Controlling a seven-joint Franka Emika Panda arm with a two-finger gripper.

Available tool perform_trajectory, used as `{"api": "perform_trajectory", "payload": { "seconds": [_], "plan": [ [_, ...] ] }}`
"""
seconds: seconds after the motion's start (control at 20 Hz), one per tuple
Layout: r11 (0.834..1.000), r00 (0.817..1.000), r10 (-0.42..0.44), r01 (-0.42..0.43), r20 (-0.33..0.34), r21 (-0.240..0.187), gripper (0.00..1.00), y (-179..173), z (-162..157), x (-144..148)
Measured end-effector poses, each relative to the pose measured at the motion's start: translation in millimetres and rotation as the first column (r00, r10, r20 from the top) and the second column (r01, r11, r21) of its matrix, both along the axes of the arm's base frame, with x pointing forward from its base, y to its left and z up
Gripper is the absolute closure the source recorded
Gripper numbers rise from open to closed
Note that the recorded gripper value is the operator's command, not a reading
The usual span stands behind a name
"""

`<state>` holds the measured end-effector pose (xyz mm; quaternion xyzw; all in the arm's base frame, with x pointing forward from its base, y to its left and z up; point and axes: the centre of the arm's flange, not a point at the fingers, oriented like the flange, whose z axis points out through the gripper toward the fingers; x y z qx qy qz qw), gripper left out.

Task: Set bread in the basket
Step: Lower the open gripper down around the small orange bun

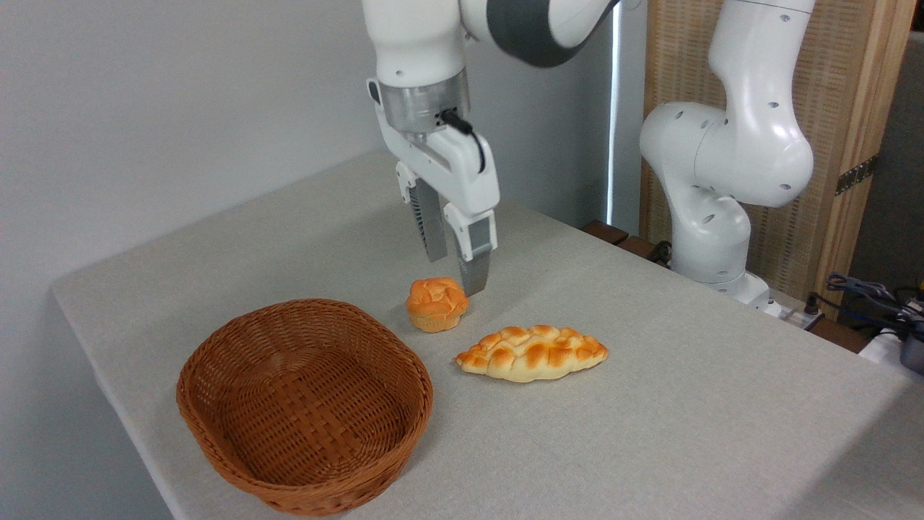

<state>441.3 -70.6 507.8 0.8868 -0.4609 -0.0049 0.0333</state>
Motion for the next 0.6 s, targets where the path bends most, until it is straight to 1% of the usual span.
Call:
{"api": "perform_trajectory", "payload": {
  "seconds": [0.15,0.25,0.35,0.45,0.6],
  "plan": [
    [0.998,0.998,-0.057,0.056,0.024,0.012,0.00,-30.6,-24.9,-6.1],
    [0.997,0.996,-0.081,0.081,0.026,0.015,0.00,-43.6,-40.2,-11.5],
    [0.997,0.997,-0.076,0.076,0.016,-0.011,0.00,-49.1,-49.2,-15.6],
    [0.997,0.998,-0.060,0.060,0.010,-0.041,0.00,-51.0,-51.0,-16.5],
    [0.997,0.999,-0.054,0.054,0.008,-0.053,0.00,-51.6,-51.0,-16.6]
  ]
}}
